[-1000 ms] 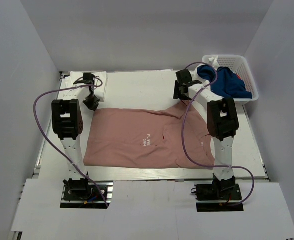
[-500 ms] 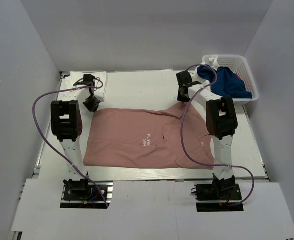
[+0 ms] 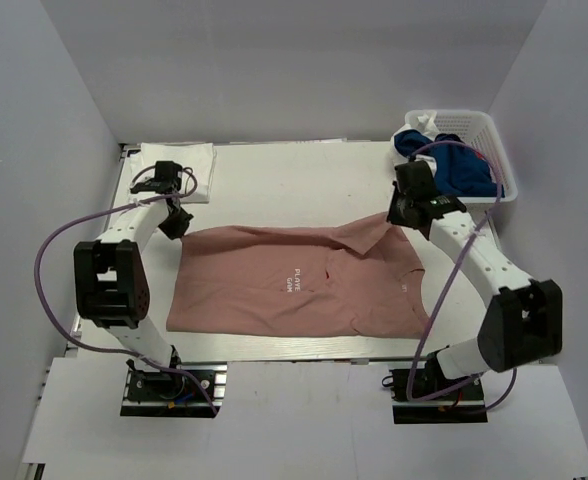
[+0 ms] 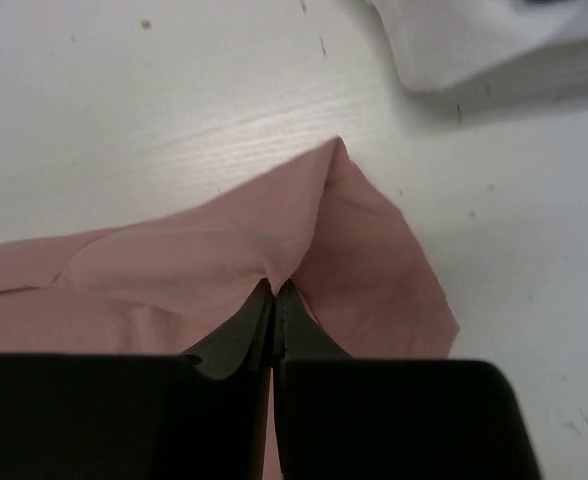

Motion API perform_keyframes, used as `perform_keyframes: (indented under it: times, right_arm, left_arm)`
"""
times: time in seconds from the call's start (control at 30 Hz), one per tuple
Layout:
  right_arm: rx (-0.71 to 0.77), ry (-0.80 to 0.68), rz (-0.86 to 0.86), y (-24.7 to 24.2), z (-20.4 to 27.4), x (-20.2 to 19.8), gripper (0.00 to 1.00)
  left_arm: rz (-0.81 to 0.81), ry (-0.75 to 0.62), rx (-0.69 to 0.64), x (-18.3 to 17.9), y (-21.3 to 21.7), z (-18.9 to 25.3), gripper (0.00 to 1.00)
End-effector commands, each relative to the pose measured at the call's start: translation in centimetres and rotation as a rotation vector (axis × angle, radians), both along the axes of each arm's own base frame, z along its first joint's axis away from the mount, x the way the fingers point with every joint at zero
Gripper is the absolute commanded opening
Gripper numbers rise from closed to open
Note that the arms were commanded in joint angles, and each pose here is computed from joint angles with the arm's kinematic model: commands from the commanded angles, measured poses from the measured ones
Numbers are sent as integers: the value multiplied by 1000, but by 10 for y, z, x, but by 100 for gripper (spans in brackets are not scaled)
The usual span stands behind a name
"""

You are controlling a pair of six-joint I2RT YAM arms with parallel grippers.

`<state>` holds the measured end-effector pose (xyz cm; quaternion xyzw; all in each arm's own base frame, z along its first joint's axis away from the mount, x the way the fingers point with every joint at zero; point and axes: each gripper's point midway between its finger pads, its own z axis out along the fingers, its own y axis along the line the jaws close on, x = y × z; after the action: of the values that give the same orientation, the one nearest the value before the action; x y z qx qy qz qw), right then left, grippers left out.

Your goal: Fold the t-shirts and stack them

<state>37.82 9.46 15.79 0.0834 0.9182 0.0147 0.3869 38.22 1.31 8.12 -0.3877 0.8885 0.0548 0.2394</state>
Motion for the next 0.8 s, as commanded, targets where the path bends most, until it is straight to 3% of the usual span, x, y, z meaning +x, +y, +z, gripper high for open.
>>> perform_keyframes:
  times: [0.0,0.4,0.53,0.57,0.73,0.77]
  right_arm:
    - [-12,89,-50,-17,-12,-39,0]
    - [25,106,-72,-44,18,-132,0]
    - [70,141,-77,-42,-5,-152,0]
    - [69,204,-69,-41,-30,-166,0]
    - [91,300,-189,-50,-80,-196,0]
    - [73,342,-222,-56,-93,-209,0]
  left_arm:
    - [100,1,37,-29,11,13,0]
    - [191,-35,46,-102,19,32,0]
    - [186,8,14,-120,13,9,0]
    - [193,13,2,-122,11,5,0]
    - [230,187,0,-157,8,-36,0]
    - [247,221,-8,-164,9,-42,10]
